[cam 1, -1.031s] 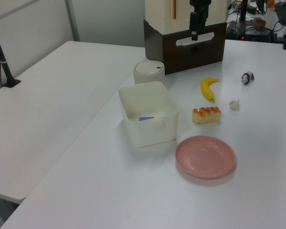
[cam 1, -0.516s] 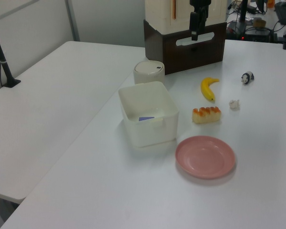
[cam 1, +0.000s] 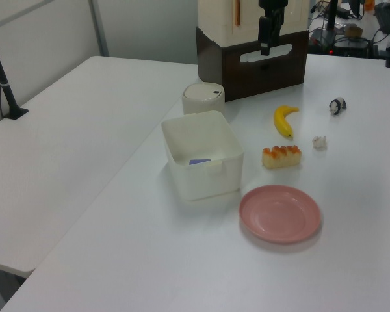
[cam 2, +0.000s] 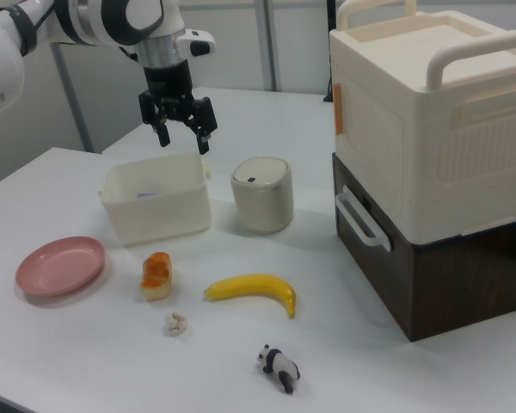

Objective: Open the trash can

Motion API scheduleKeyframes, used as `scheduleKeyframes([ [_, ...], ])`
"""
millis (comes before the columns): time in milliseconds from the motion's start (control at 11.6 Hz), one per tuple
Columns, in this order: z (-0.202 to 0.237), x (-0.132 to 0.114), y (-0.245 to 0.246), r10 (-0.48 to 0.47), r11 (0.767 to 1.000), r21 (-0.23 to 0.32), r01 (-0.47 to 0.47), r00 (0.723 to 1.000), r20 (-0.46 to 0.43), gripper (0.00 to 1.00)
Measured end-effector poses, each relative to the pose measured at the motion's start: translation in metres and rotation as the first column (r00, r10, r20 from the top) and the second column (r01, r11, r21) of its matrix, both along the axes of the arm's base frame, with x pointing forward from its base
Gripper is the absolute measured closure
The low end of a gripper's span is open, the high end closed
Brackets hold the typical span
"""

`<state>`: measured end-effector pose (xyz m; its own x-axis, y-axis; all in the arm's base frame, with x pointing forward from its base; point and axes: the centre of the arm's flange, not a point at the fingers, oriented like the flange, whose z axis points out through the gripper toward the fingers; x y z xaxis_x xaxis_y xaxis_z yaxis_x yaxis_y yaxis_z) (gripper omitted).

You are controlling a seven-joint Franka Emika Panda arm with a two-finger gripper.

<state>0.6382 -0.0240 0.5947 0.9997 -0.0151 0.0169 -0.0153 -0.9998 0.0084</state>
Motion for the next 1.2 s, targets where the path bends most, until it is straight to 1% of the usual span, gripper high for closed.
scheduleKeyframes([
  [602,0.0,0.0,0.0,0.0,1.0,0.0,0.0,1.0,0.0,0.0],
  [774,-0.001,0.0,0.0,0.0,1.0,0.0,0.0,1.0,-0.002,0.03],
  [860,-0.002,0.001,0.0,0.0,1.0,0.001,0.0,1.0,-0.004,0.11],
  [946,-0.004,0.004,0.0,0.001,1.0,0.002,-0.001,1.0,0.004,0.28],
  [1031,-0.005,0.009,0.001,0.006,1.0,-0.008,-0.006,0.999,0.036,0.46],
  [1117,-0.006,0.017,0.005,0.018,1.0,-0.023,-0.016,0.997,0.081,0.6],
  [1203,-0.008,0.026,0.011,0.033,0.999,-0.039,-0.029,0.991,0.129,0.76],
])
